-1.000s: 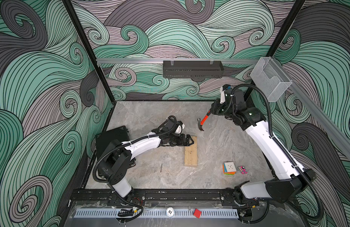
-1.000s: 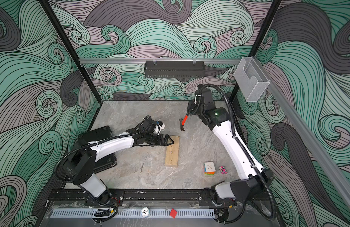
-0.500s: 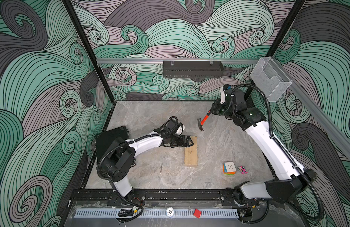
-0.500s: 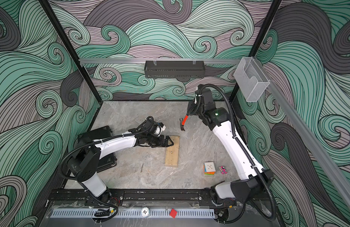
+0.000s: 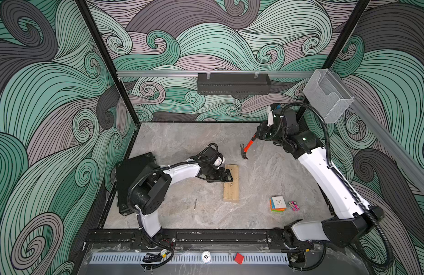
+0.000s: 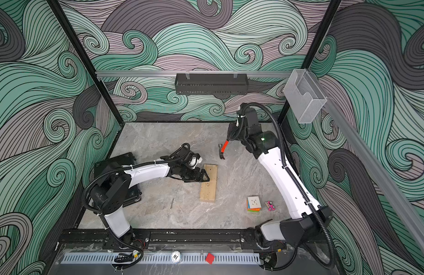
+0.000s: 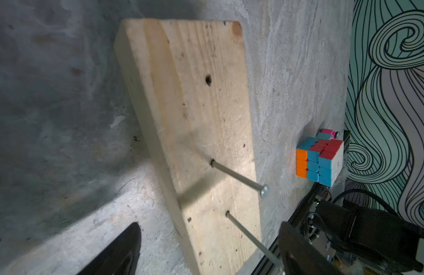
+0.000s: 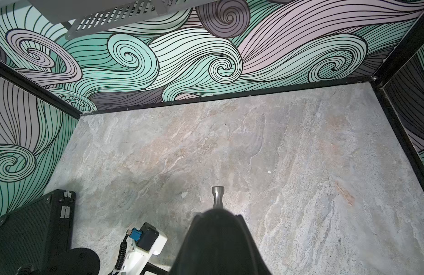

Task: Use a claw hammer to pull out a nail
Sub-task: Remove the nail from the mounting plate.

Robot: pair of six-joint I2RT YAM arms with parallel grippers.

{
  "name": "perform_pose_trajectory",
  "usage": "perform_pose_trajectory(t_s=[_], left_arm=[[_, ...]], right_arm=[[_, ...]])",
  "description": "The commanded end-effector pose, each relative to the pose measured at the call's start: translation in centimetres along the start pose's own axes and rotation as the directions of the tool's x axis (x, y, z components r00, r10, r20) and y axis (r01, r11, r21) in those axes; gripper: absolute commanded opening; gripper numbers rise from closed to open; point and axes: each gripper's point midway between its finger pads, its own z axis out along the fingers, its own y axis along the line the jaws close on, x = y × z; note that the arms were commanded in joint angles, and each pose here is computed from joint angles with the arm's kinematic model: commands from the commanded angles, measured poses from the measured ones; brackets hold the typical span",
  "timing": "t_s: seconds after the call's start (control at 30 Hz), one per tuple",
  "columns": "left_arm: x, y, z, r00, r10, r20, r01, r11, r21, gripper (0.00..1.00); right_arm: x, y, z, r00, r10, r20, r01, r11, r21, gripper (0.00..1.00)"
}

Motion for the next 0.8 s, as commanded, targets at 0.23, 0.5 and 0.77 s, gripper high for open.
perform_pose_trajectory(t_s=[0.23, 0.5, 0.77], left_arm=[[0.51, -0.52, 0.82, 0.999, -0.009, -0.036, 0.011, 0.999, 0.05, 0.73], [0.8, -0.26, 0.57, 0.999, -0.008, -0.038, 0.01, 0.999, 0.041, 0.62], [0.31, -0.34, 0.26, 0.999, -0.039, 0.001, 0.039, 0.997, 0.073, 0.57]], right_arm=[[-2.98, 0.34, -1.87, 0.993, 0.036, 0.117, -0.033, 0.999, -0.03, 0.08], [-2.89, 0.34, -1.83, 0.993, 0.037, 0.114, -0.034, 0.999, -0.03, 0.08], [-2.83, 0.37, -1.71, 0.993, 0.037, 0.111, -0.033, 0.999, -0.031, 0.08]])
